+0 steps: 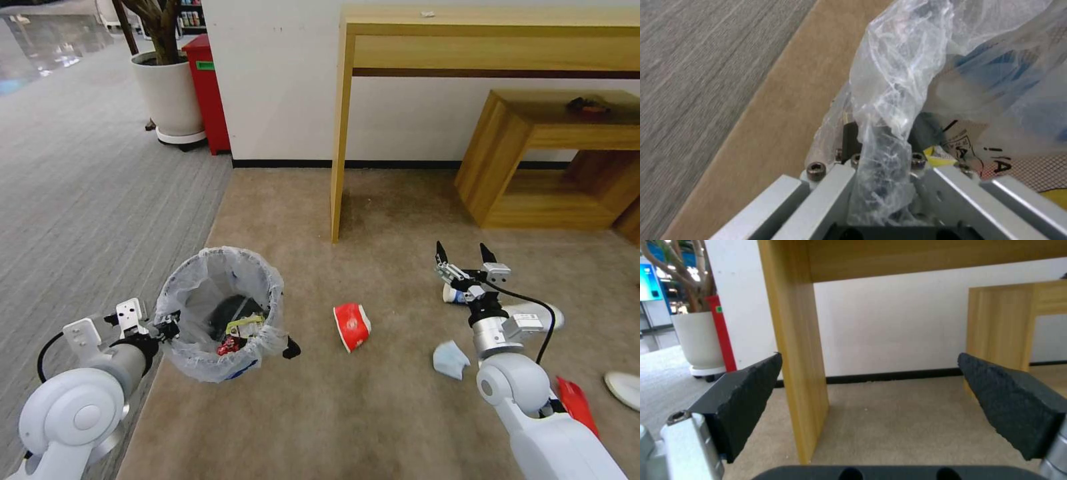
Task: Pick up the trash bin and place the garbage on the floor into it.
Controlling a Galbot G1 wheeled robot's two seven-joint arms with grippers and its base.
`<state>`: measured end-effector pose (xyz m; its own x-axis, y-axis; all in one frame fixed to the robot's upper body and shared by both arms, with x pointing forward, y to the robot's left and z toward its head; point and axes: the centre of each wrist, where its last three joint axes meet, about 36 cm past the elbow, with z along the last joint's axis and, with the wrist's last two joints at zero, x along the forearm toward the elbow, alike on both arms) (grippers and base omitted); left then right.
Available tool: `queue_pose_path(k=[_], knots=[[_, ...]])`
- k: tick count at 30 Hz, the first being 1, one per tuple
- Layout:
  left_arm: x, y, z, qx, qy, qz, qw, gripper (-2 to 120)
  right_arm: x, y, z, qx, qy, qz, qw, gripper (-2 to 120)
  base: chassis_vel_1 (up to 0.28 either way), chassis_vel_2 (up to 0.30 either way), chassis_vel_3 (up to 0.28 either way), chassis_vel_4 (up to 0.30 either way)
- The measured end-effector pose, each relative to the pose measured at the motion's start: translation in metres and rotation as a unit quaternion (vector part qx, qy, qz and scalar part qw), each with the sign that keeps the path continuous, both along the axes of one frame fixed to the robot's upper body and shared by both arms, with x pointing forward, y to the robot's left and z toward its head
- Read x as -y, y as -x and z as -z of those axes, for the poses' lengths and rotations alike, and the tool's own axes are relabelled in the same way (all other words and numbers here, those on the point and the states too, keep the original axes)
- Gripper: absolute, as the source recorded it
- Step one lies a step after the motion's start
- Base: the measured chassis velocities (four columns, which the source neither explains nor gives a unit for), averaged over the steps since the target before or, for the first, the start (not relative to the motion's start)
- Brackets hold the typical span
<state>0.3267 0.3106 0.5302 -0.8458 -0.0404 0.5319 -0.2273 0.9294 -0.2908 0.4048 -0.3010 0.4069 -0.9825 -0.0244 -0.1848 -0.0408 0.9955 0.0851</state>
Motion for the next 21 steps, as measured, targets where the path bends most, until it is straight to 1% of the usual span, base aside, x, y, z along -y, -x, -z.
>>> queue_pose_path(k=[4,7,9,14,17,18,19,21], knots=[[0.000,0.000,0.000,0.001,0.000,0.000,1.0000,0,-0.001,-0.001,0.000,0.001,0.000,-0.001,1.000,100,-0.249,0.229,0.232,-0.243],[0.000,0.001,-0.001,0.002,0.000,0.000,1.0000,0,-0.002,-0.001,0.001,0.000,0.000,-0.003,1.000,100,-0.168,0.169,0.170,-0.155],[-0.001,0.001,-0.002,0.002,0.000,0.000,1.0000,0,-0.003,-0.001,0.001,0.000,0.000,-0.003,1.000,100,-0.113,0.053,0.065,-0.091],[-0.001,0.004,-0.003,0.004,-0.001,0.001,1.0000,0,-0.009,-0.001,0.003,-0.014,0.009,-0.005,1.000,100,-0.007,0.011,0.013,-0.007],[-0.002,0.006,-0.006,0.007,-0.003,0.000,1.0000,0,-0.011,-0.002,0.005,-0.056,0.030,-0.016,0.998,100,0.000,0.000,0.000,0.000],[-0.002,0.006,-0.006,0.007,-0.003,0.000,1.0000,0,-0.011,-0.002,0.005,-0.056,0.030,-0.016,0.998,100,0.000,0.000,0.000,0.000],[-0.002,0.008,-0.007,0.008,-0.004,0.001,1.0000,0,-0.009,-0.002,0.004,-0.099,0.048,-0.036,0.993,100,0.000,0.000,0.000,0.000],[-0.002,0.009,-0.009,0.009,-0.005,0.001,0.9999,0,-0.008,-0.002,0.004,-0.152,0.066,-0.060,0.984,100,0.000,0.000,0.000,0.000]])
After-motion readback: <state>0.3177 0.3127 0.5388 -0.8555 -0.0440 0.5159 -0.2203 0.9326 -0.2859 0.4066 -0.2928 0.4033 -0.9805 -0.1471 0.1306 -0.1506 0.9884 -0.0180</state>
